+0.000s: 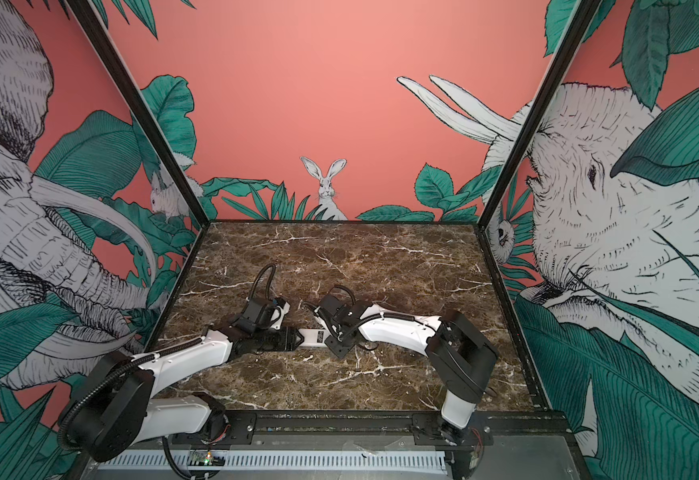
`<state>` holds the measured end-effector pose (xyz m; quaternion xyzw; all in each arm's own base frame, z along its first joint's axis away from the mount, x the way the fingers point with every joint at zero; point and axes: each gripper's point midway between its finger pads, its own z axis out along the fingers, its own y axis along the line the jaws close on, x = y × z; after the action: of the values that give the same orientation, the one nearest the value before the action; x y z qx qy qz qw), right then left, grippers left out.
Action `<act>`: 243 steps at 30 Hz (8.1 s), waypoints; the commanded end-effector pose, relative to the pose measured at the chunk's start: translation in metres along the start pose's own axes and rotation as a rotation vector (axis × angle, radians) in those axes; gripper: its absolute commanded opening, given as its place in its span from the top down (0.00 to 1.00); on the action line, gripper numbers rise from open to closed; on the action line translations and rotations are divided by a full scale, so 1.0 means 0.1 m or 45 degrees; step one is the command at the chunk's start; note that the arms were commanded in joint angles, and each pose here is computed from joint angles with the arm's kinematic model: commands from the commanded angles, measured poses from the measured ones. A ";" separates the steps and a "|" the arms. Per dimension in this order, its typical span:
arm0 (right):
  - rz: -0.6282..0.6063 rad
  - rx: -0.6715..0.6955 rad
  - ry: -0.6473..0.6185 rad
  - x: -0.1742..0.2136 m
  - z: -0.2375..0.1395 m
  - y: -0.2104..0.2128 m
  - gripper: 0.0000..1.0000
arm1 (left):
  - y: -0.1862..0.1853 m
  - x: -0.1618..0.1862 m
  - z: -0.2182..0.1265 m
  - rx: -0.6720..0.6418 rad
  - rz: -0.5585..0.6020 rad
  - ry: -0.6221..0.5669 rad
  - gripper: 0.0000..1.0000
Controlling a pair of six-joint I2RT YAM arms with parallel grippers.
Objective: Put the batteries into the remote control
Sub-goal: 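Move the open right gripper over the white battery cover beside the remote, then lower the right gripper and grasp the white battery cover, then lift the cover and carry it to the remote's battery compartment with the right gripper, then lower the cover onto the compartment opening with the right gripper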
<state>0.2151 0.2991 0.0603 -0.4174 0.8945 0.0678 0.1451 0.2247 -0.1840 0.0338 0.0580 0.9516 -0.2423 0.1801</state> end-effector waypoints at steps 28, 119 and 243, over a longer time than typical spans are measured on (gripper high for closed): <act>0.142 -0.048 -0.035 -0.34 0.24 -1.14 0.48 | 0.06 -0.08 -0.17 -0.072 0.016 -0.058 0.31; 0.213 -0.002 0.175 0.27 0.38 -0.28 0.39 | 0.10 0.00 0.05 -0.003 -0.005 -0.025 0.31; -0.942 -0.232 0.119 -0.07 0.30 0.01 0.54 | 0.17 0.13 0.12 0.016 -0.046 -0.002 0.32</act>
<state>0.2284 0.3118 0.0348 -0.7171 0.6870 0.0718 0.0932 0.2371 -0.1852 0.0342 0.0567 0.9372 -0.2672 0.2168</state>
